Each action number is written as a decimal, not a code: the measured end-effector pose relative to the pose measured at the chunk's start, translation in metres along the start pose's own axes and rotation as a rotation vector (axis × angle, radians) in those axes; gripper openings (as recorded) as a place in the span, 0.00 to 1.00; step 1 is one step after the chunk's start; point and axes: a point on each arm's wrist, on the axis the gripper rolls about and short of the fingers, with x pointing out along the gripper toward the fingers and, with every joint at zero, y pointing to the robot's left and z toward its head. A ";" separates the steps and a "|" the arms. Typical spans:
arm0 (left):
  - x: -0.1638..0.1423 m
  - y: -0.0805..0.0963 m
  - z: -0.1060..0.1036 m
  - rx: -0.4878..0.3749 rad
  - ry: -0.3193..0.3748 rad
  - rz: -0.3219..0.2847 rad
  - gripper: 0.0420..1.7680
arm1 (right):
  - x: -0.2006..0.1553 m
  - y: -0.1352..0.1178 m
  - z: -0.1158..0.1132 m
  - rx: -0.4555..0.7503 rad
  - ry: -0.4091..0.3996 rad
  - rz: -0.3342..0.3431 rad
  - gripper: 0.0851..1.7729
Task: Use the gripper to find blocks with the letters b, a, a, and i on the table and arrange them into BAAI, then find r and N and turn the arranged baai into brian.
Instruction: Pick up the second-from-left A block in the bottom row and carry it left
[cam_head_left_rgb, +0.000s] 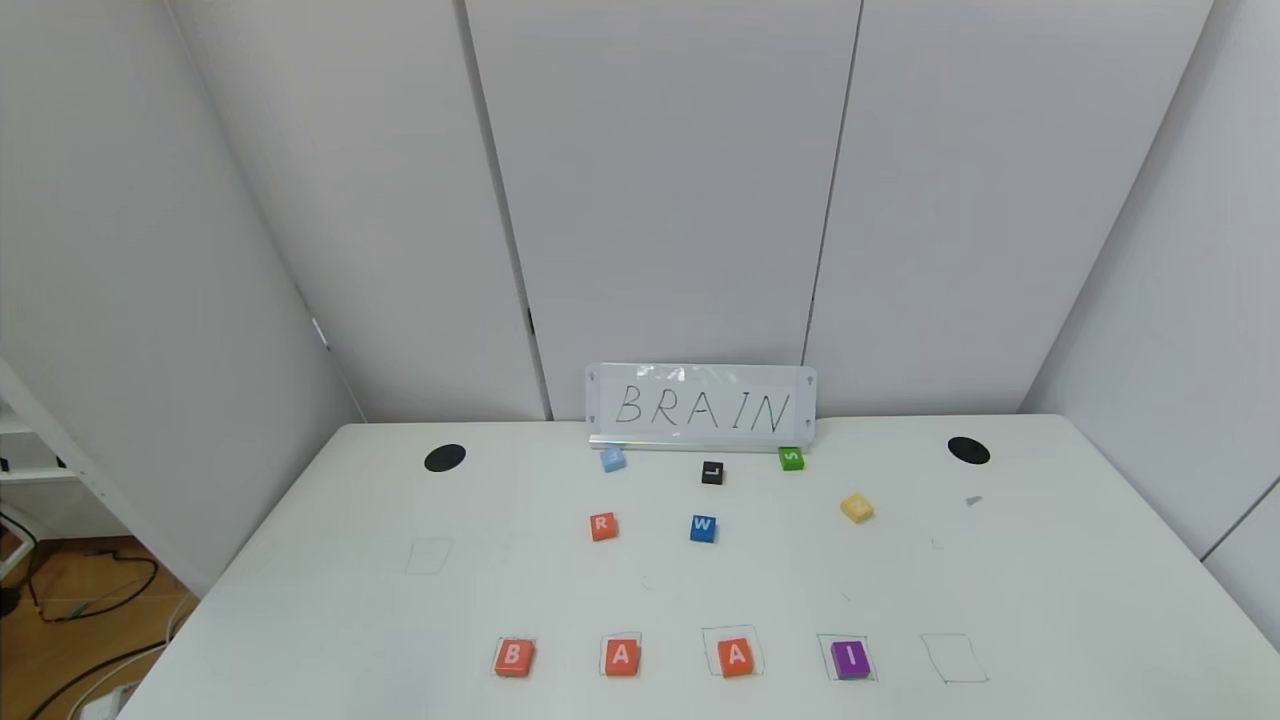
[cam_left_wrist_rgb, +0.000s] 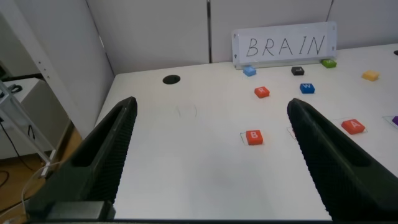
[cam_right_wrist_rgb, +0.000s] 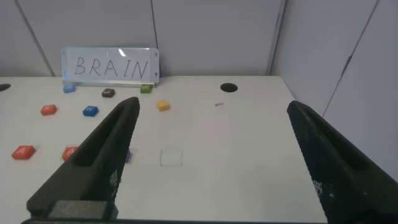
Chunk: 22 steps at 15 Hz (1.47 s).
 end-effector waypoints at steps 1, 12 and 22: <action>-0.001 0.000 0.007 0.002 -0.014 0.001 0.97 | 0.000 0.000 0.009 0.000 -0.012 -0.001 0.96; 0.027 0.008 0.116 0.026 -0.015 0.003 0.97 | 0.030 0.004 0.098 -0.001 -0.015 0.001 0.96; 0.113 0.018 0.186 0.018 0.088 -0.024 0.97 | 0.111 0.006 0.150 0.000 0.154 -0.004 0.96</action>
